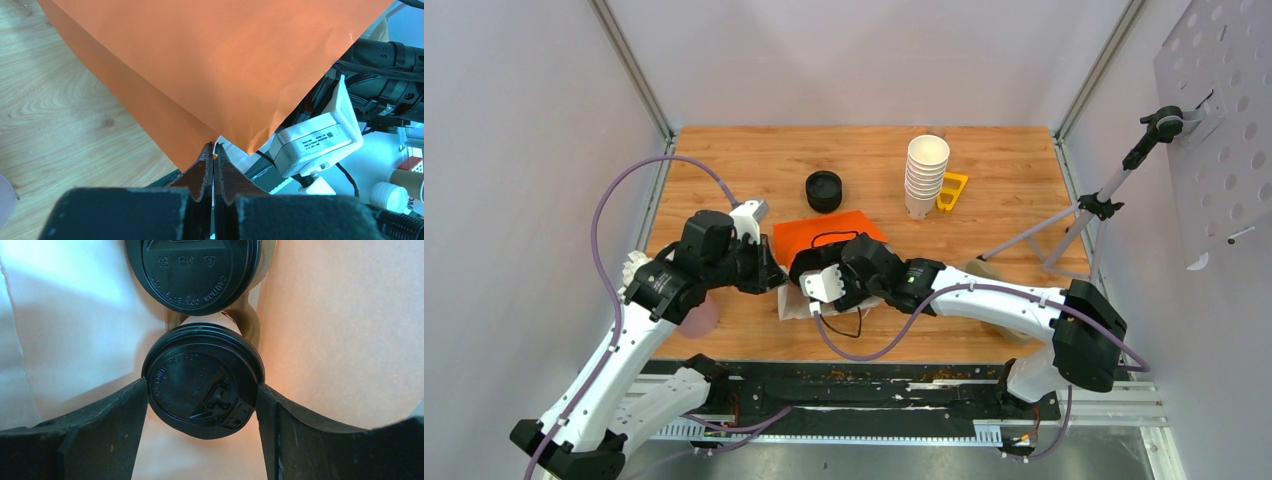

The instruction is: Pack the takeout coffee

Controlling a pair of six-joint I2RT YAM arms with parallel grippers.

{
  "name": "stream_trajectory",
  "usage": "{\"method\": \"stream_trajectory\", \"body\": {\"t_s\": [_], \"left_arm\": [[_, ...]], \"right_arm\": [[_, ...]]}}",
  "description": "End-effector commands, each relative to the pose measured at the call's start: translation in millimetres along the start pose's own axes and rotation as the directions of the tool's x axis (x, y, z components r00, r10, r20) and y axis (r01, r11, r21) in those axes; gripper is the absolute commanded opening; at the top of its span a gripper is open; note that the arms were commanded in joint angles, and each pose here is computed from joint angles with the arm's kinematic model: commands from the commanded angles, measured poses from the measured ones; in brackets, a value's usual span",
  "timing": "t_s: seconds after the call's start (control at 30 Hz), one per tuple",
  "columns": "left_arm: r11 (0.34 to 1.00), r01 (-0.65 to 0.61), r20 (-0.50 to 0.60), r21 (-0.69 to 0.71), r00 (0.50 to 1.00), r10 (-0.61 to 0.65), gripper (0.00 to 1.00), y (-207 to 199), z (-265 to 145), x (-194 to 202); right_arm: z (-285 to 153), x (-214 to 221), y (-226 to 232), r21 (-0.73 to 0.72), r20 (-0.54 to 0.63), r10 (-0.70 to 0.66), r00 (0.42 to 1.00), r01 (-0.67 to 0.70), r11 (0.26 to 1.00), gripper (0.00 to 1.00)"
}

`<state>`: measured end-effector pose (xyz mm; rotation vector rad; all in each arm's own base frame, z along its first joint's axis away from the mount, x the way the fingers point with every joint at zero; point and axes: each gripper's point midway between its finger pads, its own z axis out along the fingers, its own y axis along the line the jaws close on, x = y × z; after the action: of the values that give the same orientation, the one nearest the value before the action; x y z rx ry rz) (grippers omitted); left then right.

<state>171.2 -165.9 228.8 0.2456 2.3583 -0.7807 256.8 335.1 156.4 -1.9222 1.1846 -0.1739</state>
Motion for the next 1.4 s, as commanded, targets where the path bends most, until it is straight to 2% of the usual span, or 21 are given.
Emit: {"method": "stream_trajectory", "body": {"t_s": [0.0,0.57,0.9,1.37], "left_arm": [[1.000,-0.002,0.020,0.029,1.000,0.001,0.00,-6,-2,-5],[0.999,0.014,0.013,0.039,1.000,-0.014,0.00,-8,4,-8],[0.999,0.010,0.015,0.046,1.000,-0.010,0.00,-10,4,-9],[0.999,0.007,0.017,0.050,1.000,-0.008,0.00,-10,4,-9]], "right_arm": [[0,1,-7,0.010,-0.015,0.015,1.000,-0.015,1.000,0.71],[-14,6,-27,0.049,-0.075,0.013,0.997,-0.009,0.999,0.70],[-9,1,-15,0.019,-0.030,0.046,0.998,-0.046,0.999,0.69],[12,8,0,0.013,-0.043,0.075,0.996,-0.074,0.997,0.69]]}}
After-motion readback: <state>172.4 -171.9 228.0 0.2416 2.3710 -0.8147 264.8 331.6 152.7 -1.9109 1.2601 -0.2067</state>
